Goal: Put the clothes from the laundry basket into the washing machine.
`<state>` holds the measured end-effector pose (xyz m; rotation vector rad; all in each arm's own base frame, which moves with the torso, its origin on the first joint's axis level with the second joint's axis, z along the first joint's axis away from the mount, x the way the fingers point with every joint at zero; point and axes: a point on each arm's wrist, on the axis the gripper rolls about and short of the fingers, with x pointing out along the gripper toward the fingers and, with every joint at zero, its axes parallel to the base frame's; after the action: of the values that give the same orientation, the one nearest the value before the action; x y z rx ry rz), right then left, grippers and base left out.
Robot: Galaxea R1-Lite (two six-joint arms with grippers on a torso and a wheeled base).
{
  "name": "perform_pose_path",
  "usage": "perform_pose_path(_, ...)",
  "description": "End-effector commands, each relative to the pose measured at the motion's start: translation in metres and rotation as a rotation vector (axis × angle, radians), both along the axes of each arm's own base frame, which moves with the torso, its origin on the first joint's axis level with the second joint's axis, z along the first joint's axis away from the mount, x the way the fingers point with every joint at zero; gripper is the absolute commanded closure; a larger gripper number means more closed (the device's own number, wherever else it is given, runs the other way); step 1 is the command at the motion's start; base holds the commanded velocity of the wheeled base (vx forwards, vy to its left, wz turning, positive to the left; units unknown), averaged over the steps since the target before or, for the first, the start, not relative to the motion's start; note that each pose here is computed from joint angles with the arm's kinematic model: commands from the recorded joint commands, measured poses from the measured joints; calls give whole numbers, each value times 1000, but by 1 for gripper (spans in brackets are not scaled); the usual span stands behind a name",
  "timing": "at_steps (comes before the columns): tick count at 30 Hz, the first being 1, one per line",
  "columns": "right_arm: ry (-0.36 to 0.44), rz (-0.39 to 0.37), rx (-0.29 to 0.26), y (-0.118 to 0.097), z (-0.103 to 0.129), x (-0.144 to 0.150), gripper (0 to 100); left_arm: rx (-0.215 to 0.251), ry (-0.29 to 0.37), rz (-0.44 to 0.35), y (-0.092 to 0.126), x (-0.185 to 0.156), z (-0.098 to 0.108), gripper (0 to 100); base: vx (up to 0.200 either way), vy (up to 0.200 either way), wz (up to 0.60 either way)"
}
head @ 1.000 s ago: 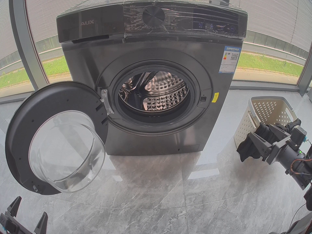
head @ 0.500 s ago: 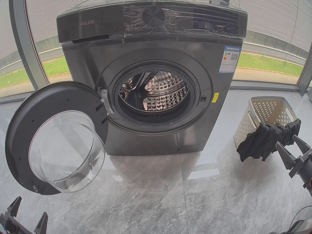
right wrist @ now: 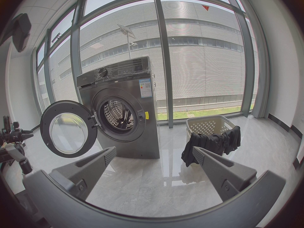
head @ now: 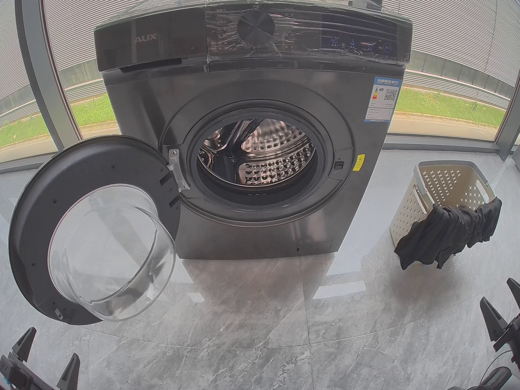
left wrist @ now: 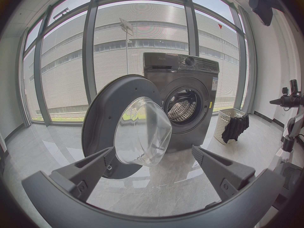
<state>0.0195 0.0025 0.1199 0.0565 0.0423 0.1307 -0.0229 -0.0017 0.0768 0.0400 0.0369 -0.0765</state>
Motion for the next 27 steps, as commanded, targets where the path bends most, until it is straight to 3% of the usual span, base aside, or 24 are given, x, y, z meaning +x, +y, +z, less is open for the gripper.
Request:
perform_pose_path(1,-107,-37,10,-4,-18,-29,0,0,0,-1,0,0,-5,0,0,0,0)
perform_pose_path(8,-123,-89,4,-4,-26,-36,0,0,0,-1,0,0,-5,0,0,0,0)
perform_pose_path(13,-85,-97,-1,-4,-31,-37,0,0,0,-1,0,0,-5,0,0,0,0)
perform_pose_path(18,-108,-109,-38,-2,-37,-42,0,0,0,-1,0,0,-5,0,0,0,0)
perform_pose_path(23,-41,-131,-40,-3,-44,-42,0,0,0,-1,0,0,-5,0,0,0,0)
perform_pose_path(27,-46,-128,-48,-3,-44,-42,0,0,0,-1,0,0,-5,0,0,0,0)
